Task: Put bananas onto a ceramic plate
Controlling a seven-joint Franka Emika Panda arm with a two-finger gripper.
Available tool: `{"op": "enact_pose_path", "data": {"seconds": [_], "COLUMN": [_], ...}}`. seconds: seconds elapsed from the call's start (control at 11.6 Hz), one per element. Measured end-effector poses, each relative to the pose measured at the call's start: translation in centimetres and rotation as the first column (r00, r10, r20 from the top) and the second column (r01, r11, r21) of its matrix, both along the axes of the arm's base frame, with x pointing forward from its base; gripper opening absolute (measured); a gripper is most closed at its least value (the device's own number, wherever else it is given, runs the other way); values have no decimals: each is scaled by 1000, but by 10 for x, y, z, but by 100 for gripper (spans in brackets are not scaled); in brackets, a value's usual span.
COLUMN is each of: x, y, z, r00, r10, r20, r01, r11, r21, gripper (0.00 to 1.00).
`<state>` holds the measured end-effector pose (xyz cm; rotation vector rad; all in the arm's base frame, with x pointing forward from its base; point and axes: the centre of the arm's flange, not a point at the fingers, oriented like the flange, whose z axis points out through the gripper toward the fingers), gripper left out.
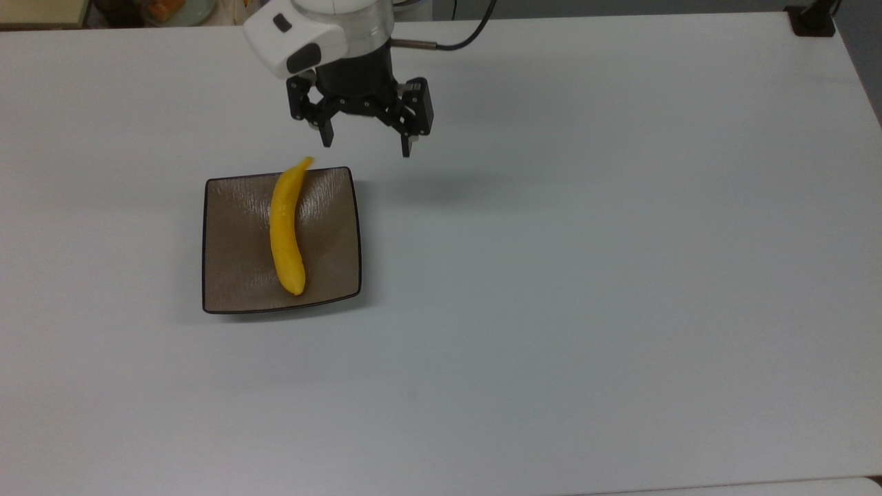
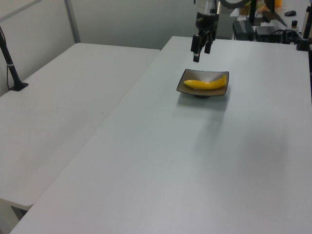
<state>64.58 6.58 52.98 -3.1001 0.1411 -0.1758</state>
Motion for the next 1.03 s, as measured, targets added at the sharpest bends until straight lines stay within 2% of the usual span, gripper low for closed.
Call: {"op": "enact_pose_path", "data": {"seconds": [0.17, 0.34, 0.52, 0.78, 1.03], "x": [-21, -42, -57, -69, -71], "y": [-2, -9, -16, 3, 4], "z": [0, 1, 4, 1, 1], "r00": [999, 992, 985, 978, 977], "r10": [35, 122, 166, 205, 208], "r20": [-19, -32, -36, -49, -56], "r01": [-35, -122, -167, -205, -208], "r11": [999, 992, 986, 979, 978], "r21": [-3, -10, -10, -6, -6], "gripper": [100, 100, 100, 100, 100]}}
